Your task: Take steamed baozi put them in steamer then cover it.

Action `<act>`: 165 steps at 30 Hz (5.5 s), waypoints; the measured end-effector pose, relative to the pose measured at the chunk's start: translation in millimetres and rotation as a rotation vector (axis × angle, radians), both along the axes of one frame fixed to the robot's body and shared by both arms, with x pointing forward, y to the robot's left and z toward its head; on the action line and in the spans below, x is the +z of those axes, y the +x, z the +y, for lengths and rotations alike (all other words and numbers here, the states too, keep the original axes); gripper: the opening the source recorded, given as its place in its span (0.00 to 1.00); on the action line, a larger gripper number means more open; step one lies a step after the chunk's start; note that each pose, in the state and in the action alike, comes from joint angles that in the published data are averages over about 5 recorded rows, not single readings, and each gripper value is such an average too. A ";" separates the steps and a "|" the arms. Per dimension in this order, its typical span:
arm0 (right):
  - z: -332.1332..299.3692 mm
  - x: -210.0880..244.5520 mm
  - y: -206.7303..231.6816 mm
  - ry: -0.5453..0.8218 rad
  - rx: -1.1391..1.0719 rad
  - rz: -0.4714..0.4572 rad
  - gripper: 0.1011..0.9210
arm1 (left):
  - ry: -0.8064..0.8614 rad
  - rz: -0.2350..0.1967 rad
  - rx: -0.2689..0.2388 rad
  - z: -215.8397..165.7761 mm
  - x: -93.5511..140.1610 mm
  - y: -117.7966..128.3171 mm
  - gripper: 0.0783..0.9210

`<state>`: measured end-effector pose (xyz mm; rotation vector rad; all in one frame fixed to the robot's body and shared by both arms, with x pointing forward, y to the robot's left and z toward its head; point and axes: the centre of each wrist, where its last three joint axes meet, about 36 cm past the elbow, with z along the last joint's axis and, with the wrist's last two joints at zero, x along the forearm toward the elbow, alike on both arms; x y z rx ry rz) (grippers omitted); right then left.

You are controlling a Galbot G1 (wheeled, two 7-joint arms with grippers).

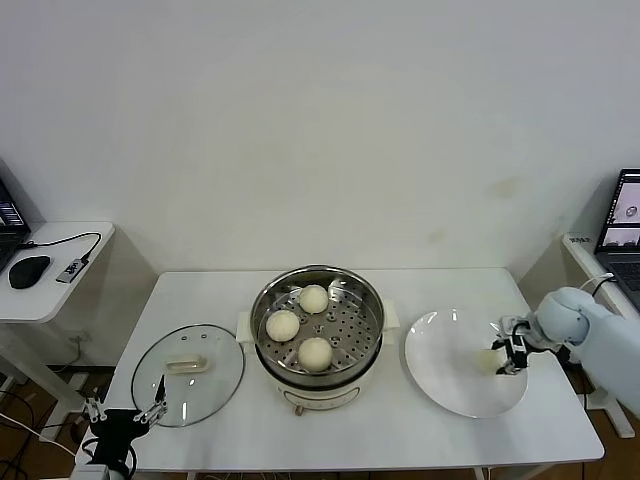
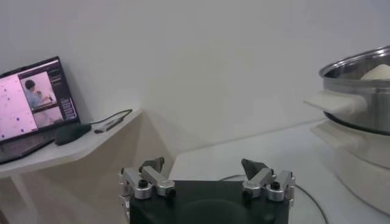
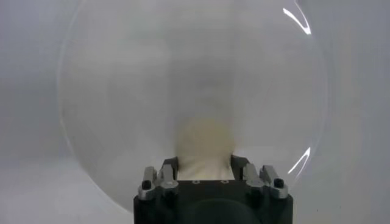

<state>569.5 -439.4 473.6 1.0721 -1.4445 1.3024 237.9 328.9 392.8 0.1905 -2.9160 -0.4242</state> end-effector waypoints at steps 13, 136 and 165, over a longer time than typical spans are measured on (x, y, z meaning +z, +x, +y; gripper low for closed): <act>55.6 102.8 20.1 0.089 0.059 -0.110 0.56 | -0.006 -0.015 -0.011 -4.0 4.1 3.2 0.88; 73.5 -89.6 -271.6 1.146 -0.885 -1.135 0.88 | 0.842 -0.045 -0.112 37.0 -61.2 15.4 0.88; 82.6 -124.4 -328.8 1.035 -1.056 -1.082 0.88 | 1.300 0.009 -0.438 66.6 -105.8 91.3 0.88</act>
